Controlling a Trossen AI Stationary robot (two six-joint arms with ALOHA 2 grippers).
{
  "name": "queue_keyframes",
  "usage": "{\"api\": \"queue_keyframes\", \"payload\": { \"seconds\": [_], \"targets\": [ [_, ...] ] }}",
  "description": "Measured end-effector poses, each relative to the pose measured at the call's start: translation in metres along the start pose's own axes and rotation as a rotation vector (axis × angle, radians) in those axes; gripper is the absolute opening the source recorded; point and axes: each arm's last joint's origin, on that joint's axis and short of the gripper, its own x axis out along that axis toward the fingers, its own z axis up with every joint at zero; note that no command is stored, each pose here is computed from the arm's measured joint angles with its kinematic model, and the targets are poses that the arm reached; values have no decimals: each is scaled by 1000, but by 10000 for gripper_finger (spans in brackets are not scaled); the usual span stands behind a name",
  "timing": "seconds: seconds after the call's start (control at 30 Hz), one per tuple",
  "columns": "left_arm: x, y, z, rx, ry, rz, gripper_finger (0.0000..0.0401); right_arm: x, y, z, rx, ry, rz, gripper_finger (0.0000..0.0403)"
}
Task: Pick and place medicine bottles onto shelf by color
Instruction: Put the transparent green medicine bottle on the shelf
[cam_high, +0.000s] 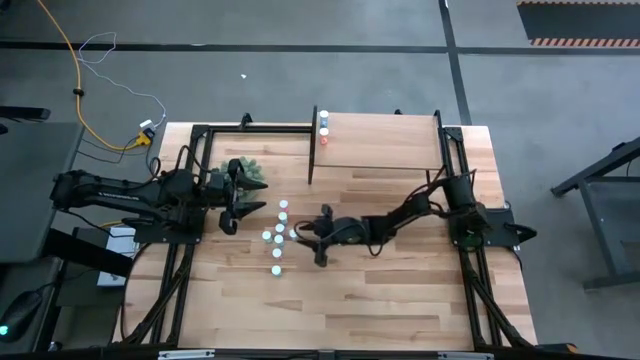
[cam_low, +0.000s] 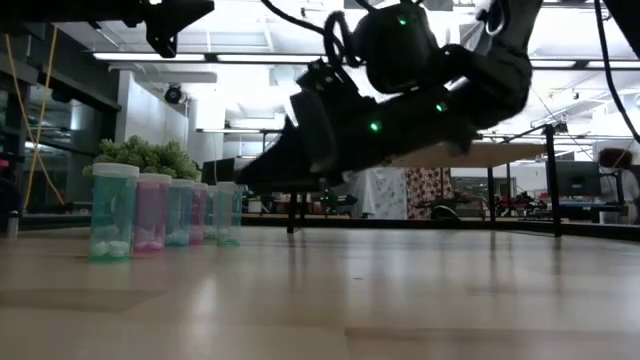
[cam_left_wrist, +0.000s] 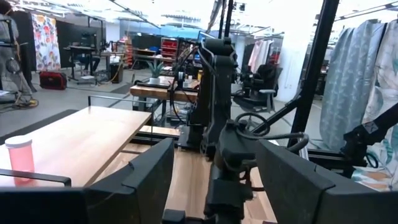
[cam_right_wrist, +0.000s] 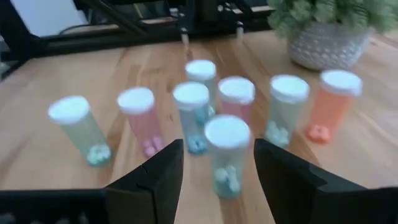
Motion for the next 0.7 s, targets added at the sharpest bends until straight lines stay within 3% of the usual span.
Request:
{"api": "queue_keyframes", "payload": {
  "seconds": [0.17,0.3,0.7],
  "targets": [
    [0,0,0,0,1,0,216,7,3,12,-21,-10,8,188],
    [0,0,0,0,2,0,216,11,2,14,-59,50,-53,188],
    [0,0,0,1,2,0,216,15,-6,15,-31,99,-69,188]
  ]
}}
